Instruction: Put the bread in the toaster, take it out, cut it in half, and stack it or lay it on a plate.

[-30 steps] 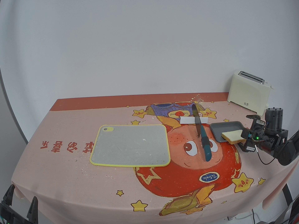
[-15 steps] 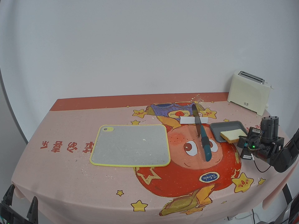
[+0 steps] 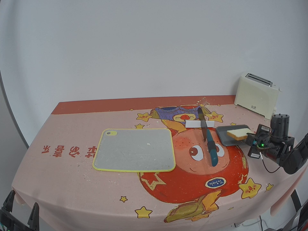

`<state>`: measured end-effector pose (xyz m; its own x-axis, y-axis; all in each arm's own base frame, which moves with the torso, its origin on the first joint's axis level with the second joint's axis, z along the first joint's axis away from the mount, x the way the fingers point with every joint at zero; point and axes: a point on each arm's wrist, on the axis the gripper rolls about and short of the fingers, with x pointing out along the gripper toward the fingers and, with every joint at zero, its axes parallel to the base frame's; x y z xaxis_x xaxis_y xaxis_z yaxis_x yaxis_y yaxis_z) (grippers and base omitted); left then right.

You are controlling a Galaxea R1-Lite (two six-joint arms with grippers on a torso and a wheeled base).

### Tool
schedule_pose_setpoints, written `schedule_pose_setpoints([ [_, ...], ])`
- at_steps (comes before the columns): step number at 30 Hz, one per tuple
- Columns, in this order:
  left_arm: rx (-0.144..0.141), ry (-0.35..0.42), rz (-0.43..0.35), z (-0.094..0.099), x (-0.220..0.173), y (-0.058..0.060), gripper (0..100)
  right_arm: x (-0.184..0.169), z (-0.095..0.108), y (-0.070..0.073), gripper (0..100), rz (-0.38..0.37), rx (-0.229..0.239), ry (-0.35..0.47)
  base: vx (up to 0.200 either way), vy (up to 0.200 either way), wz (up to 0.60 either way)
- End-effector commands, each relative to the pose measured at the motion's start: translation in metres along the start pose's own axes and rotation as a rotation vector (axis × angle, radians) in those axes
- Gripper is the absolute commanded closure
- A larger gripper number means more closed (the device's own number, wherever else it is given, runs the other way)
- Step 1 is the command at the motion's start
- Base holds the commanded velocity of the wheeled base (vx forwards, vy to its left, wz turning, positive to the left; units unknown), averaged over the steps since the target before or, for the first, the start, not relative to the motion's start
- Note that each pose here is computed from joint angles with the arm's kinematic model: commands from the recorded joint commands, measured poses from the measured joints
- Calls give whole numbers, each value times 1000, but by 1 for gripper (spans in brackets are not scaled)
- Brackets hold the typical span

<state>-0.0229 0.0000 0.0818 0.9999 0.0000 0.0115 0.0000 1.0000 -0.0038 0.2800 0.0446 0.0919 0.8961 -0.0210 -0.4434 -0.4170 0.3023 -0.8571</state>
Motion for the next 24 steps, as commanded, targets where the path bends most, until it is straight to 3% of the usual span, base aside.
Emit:
schedule_pose_setpoints([
  [1, -1, 1, 0, -5, 0, 0, 0, -7, 10, -30, 100, -110, 22, -44, 0, 0, 0],
  [3, -1, 1, 0, -5, 0, 0, 0, -7, 10, -30, 100, -110, 22, -44, 0, 0, 0],
  [4, -1, 1, 0, -5, 0, 0, 0, -7, 15, -41, 100, -150, 57, -75, 0, 0, 0],
  [7, -1, 1, 0, -5, 0, 0, 0, -8, 30, -52, 100, -172, 291, -148, 0, 0, 0],
  [9, -1, 1, 0, -5, 0, 0, 0, -12, 43, -52, 100, -158, 400, -199, 0, 0, 0],
  [10, -1, 1, 0, -5, 0, 0, 0, -12, 43, -52, 100, -158, 400, -199, 0, 0, 0],
  [11, -1, 1, 0, -5, 0, 0, 0, -16, 51, -53, 100, -148, 479, -236, 0, 0, 0],
  [12, -1, 1, 0, -5, 0, 0, 0, -22, 61, -57, 100, -125, 589, -272, 0, 0, 0],
  [13, -1, 1, 0, -5, 0, 0, 0, -26, 66, -59, 100, -102, 638, -284, 0, 0, 0],
  [16, -1, 1, 0, -5, 0, 0, 0, -46, 71, -68, 100, -62, 737, -303, 0, 0, 0],
  [20, -1, 1, 0, -5, 0, 0, 0, -83, 65, -76, 100, 88, 865, -340, 0, 0, 0],
  [22, -1, 1, 0, -5, 0, 0, 0, -107, 57, -80, 100, 160, 896, -357, 0, 0, 0],
  [23, -1, 1, 0, -5, 0, 0, 0, -107, 57, -80, 100, 160, 896, -357, 0, 0, 0],
  [24, -1, 1, 0, -5, 0, 0, 0, -125, 49, -82, 100, 215, 924, -360, 0, 0, 0],
])
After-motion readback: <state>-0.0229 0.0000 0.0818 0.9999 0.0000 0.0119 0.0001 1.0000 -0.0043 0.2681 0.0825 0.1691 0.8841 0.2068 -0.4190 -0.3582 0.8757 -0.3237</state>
